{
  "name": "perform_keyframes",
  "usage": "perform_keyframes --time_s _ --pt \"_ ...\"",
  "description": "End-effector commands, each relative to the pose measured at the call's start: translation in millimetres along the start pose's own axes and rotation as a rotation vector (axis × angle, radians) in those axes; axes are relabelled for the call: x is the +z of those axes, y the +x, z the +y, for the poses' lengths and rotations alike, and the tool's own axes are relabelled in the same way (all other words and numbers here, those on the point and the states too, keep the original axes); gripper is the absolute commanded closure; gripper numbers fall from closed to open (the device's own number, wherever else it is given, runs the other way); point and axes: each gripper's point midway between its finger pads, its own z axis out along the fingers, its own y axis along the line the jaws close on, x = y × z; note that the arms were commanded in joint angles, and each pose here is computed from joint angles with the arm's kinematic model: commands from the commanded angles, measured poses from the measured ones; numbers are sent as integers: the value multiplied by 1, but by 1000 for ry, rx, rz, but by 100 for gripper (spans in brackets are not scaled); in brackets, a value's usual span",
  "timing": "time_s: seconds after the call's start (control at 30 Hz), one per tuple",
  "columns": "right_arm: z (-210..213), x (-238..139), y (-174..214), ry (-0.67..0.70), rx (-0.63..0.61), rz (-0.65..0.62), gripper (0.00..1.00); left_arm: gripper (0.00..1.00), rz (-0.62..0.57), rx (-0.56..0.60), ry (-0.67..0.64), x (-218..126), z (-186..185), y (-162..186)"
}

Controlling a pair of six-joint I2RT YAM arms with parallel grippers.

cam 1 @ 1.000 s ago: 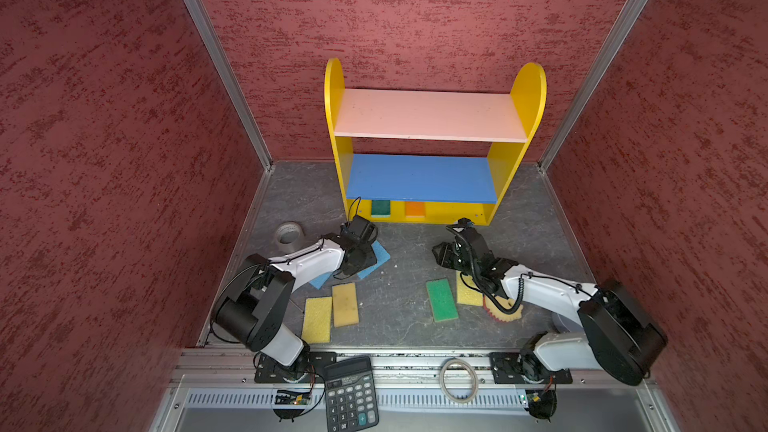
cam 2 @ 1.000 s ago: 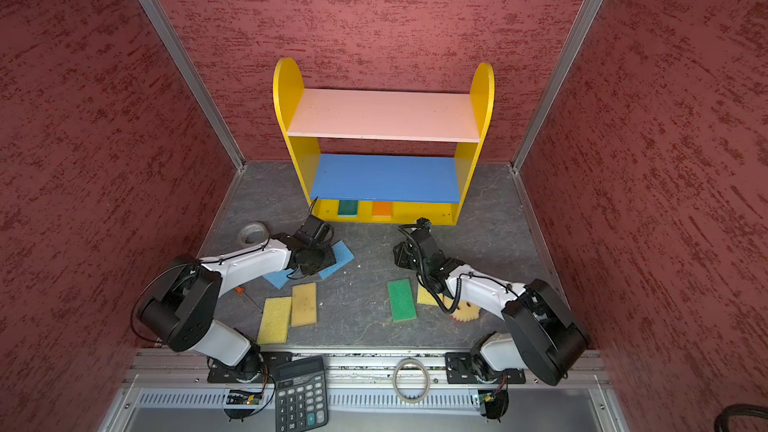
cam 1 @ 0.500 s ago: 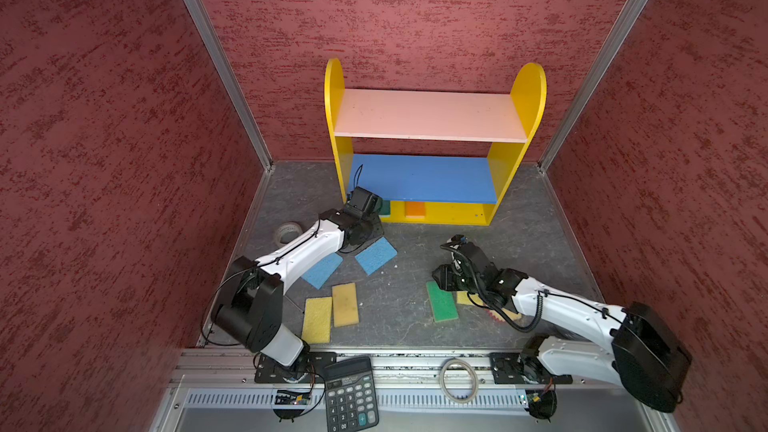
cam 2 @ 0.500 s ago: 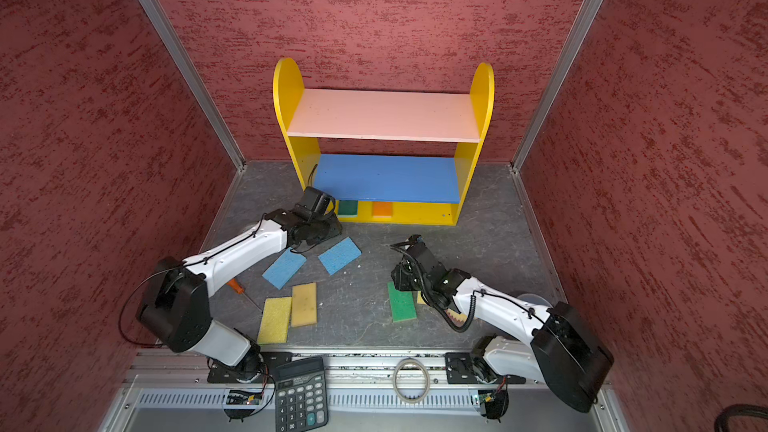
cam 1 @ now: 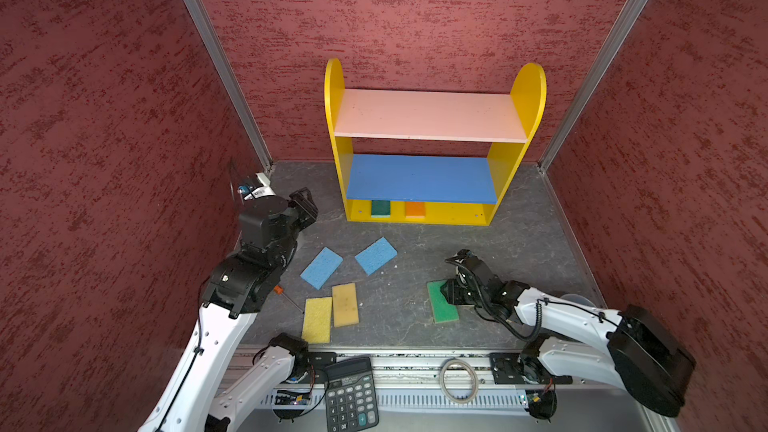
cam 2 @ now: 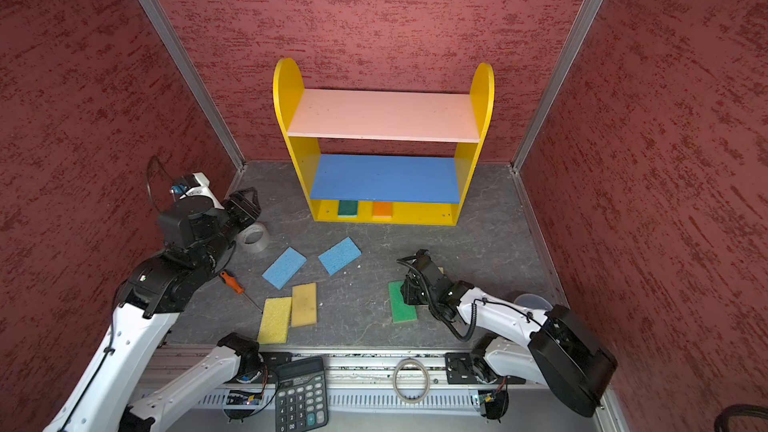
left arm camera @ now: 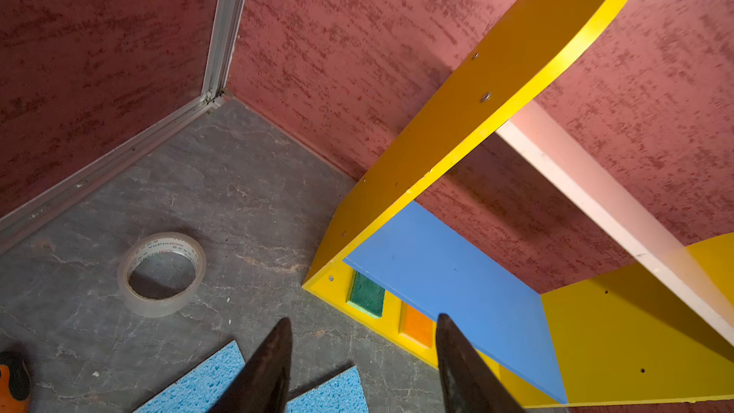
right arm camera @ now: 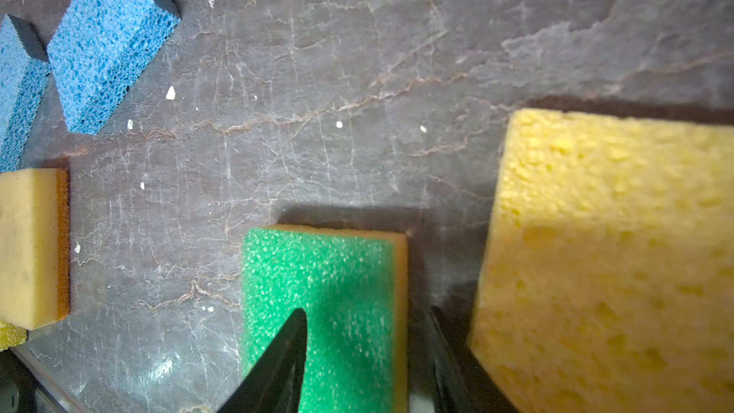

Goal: Place and organize the cleaning sponges onto the shelf

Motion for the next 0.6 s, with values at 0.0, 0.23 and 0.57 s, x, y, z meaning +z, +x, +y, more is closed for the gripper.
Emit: perform_keyframes --time_s 0.0,0.23,0.57 --pt "13 3 -8 -58 -16 -28 53 42 248 6 -60 46 9 70" --pt "24 16 -24 -76 -15 -66 74 43 466 78 -61 82 -14 154" --pt "30 11 -106 11 -72 -273 100 44 596 69 -72 104 -5 207"
